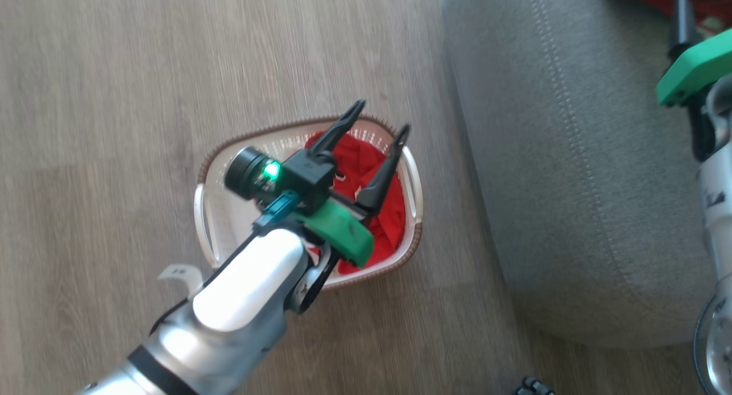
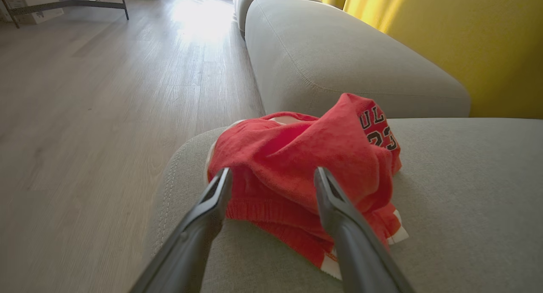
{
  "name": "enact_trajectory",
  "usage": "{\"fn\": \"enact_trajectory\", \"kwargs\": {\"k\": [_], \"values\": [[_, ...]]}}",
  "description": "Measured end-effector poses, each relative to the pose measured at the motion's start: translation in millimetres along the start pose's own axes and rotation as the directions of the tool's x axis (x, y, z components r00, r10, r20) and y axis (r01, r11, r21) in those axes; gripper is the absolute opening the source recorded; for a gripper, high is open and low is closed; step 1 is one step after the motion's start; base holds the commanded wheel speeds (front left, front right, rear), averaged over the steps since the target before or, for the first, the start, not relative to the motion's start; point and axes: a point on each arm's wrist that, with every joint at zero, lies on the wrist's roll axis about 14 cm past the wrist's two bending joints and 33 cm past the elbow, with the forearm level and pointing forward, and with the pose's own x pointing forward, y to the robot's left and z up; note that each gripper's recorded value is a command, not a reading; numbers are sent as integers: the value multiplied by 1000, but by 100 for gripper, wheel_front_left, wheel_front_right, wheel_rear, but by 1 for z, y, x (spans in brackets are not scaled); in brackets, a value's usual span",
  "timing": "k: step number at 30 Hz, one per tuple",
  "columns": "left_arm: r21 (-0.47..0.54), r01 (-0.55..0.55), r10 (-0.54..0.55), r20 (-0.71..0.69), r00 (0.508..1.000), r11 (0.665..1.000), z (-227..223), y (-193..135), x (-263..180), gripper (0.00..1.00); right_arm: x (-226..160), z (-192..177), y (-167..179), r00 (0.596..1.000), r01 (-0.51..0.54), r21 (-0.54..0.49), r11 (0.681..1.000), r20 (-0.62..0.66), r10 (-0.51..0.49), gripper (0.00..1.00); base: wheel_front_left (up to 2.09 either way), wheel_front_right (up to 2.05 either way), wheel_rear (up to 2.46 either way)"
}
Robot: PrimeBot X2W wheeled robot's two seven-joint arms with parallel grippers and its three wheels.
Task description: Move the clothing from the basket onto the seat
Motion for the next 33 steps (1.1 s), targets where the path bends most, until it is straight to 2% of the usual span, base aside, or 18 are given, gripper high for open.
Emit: {"fn": "enact_trajectory", "kwargs": {"k": [10,17,22,27,33], "values": [[-19,-112,113,55,992,994,30,7,-32,100,-35,48,16,989,-82,-18,996,120,84,100,0,0,0],[-48,-244,247,78,966,969,46,22,-71,100,-63,74,31,973,-139,-3,990,186,137,100,0,0,0],[-65,-367,372,92,924,928,52,40,-109,100,-83,82,58,956,-206,34,978,221,193,100,0,0,0],[-81,-505,511,108,853,859,53,64,-158,100,-102,87,94,930,-287,76,955,263,258,100,0,0,0],[-84,-615,621,105,777,784,44,77,-209,100,-131,95,129,893,-361,120,925,329,306,100,0,0,0]]}}
